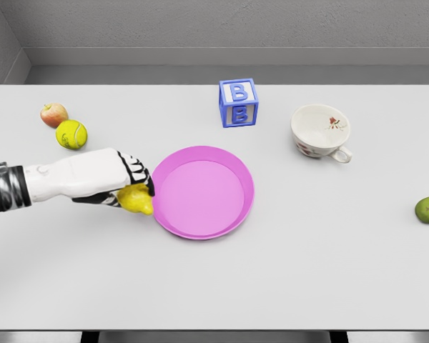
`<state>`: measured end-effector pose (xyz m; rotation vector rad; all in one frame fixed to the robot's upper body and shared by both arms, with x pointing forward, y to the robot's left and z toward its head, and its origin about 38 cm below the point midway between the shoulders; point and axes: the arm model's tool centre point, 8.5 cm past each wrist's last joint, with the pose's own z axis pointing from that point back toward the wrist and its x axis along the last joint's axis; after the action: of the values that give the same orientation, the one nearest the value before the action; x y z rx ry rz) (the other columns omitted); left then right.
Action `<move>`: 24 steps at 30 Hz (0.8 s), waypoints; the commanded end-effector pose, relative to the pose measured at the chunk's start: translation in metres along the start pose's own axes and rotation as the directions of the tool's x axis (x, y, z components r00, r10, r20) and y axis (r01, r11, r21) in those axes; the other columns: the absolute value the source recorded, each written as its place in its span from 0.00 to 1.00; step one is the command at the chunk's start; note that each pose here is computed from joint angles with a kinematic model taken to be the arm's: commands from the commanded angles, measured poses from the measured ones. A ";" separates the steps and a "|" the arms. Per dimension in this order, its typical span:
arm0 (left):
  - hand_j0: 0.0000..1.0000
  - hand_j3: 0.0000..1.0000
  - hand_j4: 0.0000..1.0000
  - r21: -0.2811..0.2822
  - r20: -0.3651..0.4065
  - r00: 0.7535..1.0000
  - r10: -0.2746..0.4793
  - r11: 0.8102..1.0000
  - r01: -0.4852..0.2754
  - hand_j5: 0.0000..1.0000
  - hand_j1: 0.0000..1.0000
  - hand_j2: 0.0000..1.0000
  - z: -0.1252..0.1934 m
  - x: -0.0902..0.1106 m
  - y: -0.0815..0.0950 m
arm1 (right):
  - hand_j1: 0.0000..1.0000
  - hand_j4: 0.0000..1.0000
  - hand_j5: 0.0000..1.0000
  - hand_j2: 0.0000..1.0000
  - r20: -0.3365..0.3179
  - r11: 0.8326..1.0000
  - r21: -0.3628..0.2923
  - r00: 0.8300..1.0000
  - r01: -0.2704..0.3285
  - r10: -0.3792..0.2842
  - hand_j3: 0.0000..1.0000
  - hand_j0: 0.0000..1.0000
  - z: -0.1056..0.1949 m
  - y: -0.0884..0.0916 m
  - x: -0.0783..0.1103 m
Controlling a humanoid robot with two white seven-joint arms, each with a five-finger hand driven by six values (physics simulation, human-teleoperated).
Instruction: Put the lemon on the plate with left arm
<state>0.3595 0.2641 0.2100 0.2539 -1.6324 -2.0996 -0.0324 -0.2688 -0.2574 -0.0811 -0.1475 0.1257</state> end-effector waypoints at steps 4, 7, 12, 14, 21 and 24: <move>0.40 0.40 0.40 0.035 0.026 1.000 0.010 0.999 -0.011 0.40 0.40 0.40 -0.014 0.006 0.002 | 1.00 1.00 1.00 1.00 0.000 1.000 0.000 1.000 0.001 -0.001 1.00 1.00 0.000 0.000 0.000; 0.40 0.40 0.40 0.044 0.034 0.999 0.009 0.999 -0.010 0.40 0.40 0.40 -0.019 0.008 0.002 | 1.00 1.00 1.00 1.00 0.000 1.000 0.000 1.000 0.001 -0.001 1.00 1.00 0.000 0.000 0.000; 0.40 0.40 0.40 0.073 0.047 0.999 -0.004 0.997 0.001 0.40 0.40 0.40 -0.031 0.011 0.007 | 1.00 1.00 1.00 1.00 0.000 1.000 0.001 1.000 0.001 -0.001 1.00 1.00 0.000 0.000 0.000; 0.40 0.40 0.40 0.082 0.057 0.998 -0.003 0.997 -0.002 0.40 0.40 0.40 -0.035 0.014 0.008 | 1.00 1.00 1.00 1.00 0.000 1.000 0.000 1.000 0.001 -0.001 1.00 1.00 0.000 0.000 0.000; 0.40 0.40 0.40 0.115 0.073 0.997 -0.028 0.993 0.020 0.40 0.40 0.40 -0.053 0.020 0.014 | 1.00 1.00 1.00 1.00 0.000 1.000 0.000 1.000 0.001 -0.001 1.00 1.00 0.000 0.000 0.000; 0.40 0.40 0.40 0.102 0.099 0.995 -0.029 0.995 0.019 0.40 0.40 0.40 -0.063 0.025 0.015 | 1.00 1.00 1.00 1.00 0.000 1.000 0.000 1.000 0.001 -0.001 1.00 1.00 0.000 0.000 0.000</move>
<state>0.3682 0.2023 0.2125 0.2306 -1.7987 -2.0822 -0.0324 -0.2688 -0.2574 -0.0811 -0.1475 0.1257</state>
